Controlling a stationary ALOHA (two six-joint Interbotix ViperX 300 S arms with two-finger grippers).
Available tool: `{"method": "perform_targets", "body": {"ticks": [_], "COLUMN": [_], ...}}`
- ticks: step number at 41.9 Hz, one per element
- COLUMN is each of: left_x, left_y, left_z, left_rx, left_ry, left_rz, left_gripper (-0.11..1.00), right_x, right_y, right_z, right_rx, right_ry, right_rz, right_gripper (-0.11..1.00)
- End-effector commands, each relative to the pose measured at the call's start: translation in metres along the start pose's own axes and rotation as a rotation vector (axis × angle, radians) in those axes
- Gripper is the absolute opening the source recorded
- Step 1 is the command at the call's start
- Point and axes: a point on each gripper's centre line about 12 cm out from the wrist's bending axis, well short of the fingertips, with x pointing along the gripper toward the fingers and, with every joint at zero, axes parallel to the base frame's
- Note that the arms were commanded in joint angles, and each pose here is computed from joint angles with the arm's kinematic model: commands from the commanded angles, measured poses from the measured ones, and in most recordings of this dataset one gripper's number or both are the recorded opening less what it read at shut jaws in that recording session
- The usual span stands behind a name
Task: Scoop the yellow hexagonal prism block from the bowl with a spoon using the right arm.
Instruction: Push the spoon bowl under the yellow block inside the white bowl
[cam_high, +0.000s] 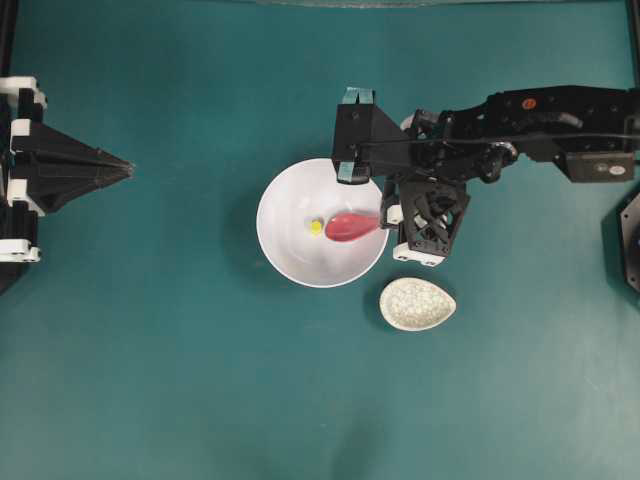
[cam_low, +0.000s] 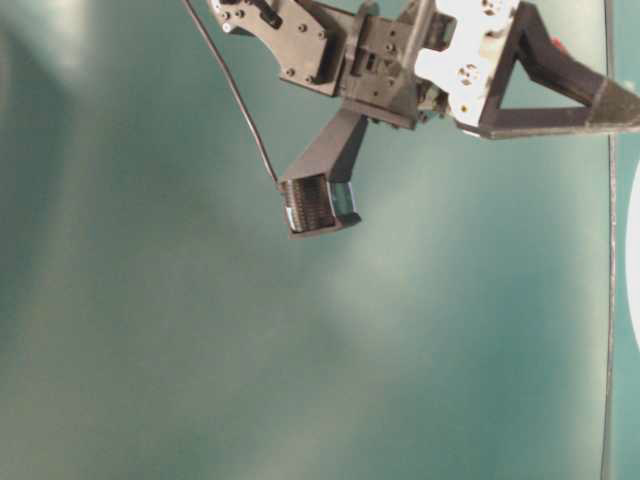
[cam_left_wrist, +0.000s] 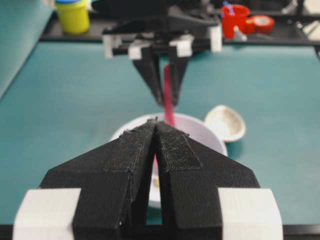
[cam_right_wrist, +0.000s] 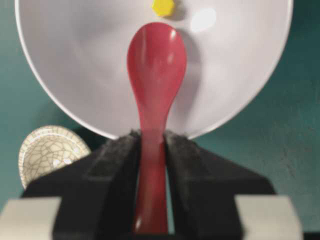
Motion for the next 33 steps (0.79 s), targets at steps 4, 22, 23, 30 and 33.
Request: {"method": "perform_targets", "body": {"ticks": [4,22,23,30,33], "left_x": [0.002,0.002,0.002,0.002,0.002], "left_y": [0.0,0.0,0.0,0.0,0.0], "left_z": [0.003,0.003,0.003,0.003,0.003], "left_rx": [0.001,0.001,0.001,0.0,-0.002], "left_ry": [-0.009,-0.011,-0.009,-0.011,-0.011], "left_rz": [0.001,0.001,0.001,0.001,0.001], "left_gripper": [0.0,0.0,0.0,0.0,0.0], "right_x": [-0.007,0.004,0.005,0.01,0.011], "right_y": [0.0,-0.002,-0.002,-0.005,-0.005], "right_z": [0.012,0.022,0.023,0.031,0.033], "right_rx": [-0.005,-0.014,-0.015,-0.033,-0.038], "right_ry": [-0.056,-0.092,-0.097,-0.119,-0.127], "right_rz": [-0.005,-0.015,-0.016,-0.031,-0.036], "right_gripper": [0.23,0.23,0.23,0.23,0.23]}}
